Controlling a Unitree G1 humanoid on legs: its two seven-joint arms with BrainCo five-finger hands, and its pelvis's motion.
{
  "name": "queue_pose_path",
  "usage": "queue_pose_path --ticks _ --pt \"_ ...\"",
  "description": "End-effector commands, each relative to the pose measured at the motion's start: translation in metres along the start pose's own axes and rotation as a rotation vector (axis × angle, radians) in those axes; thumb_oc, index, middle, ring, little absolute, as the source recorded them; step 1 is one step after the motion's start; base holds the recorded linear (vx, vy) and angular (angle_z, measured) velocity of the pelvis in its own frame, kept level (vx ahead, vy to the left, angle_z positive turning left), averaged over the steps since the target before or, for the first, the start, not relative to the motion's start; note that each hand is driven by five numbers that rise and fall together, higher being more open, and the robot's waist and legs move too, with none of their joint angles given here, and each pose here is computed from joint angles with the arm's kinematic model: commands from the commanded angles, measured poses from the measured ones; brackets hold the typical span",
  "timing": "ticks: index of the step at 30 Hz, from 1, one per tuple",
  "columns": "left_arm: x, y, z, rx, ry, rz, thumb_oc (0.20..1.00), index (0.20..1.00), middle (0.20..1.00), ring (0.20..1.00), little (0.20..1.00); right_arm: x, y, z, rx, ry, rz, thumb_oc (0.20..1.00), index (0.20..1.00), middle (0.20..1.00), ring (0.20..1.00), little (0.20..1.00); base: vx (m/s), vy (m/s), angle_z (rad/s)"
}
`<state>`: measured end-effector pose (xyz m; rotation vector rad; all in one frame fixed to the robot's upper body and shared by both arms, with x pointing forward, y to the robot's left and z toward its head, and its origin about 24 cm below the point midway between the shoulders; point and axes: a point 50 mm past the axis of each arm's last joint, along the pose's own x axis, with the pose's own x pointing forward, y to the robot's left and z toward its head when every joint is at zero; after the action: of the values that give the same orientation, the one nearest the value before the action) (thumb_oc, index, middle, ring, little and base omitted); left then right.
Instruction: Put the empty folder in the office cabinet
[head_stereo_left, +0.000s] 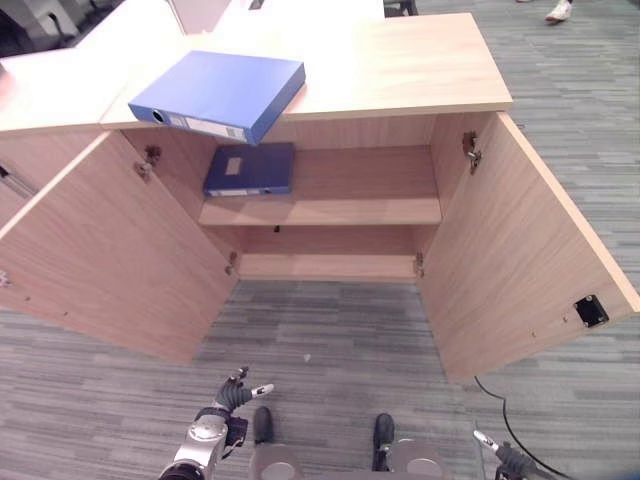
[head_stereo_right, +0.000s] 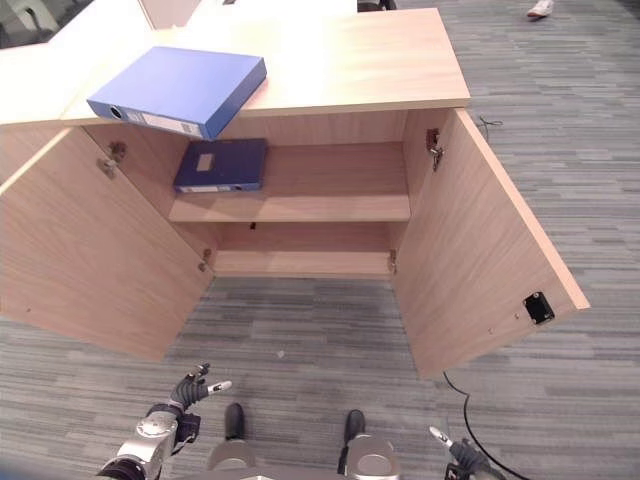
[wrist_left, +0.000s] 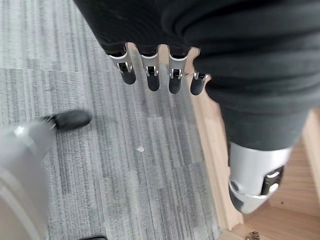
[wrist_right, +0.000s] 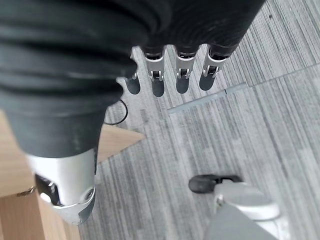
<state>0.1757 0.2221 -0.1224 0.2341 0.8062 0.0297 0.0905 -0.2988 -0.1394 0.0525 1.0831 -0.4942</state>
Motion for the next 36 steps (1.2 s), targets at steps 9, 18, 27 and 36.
queue_pose_path --ticks 9,18,27,36 --pt "0.003 0.026 0.026 0.049 -0.107 0.050 1.000 1.000 1.000 1.000 1.000 0.002 0.014 0.006 -0.029 -0.014 0.040 1.000 1.000 1.000 1.000 1.000 0.27 0.346 0.09" --pt "0.001 0.038 0.037 0.053 -0.143 0.069 1.000 1.000 1.000 1.000 1.000 0.002 0.062 0.037 -0.017 -0.135 0.176 1.000 1.000 1.000 1.000 1.000 0.12 0.368 -0.24" --pt "0.006 0.035 0.036 0.047 -0.115 0.082 1.000 1.000 1.000 1.000 1.000 0.003 0.053 0.046 0.039 -0.157 0.137 1.000 1.000 1.000 1.000 1.000 0.23 0.059 0.07" --pt "0.005 0.026 0.027 0.023 -0.102 0.071 1.000 1.000 1.000 1.000 1.000 0.002 0.020 0.015 0.046 -0.063 0.055 1.000 1.000 1.000 1.000 1.000 0.32 -0.155 0.43"
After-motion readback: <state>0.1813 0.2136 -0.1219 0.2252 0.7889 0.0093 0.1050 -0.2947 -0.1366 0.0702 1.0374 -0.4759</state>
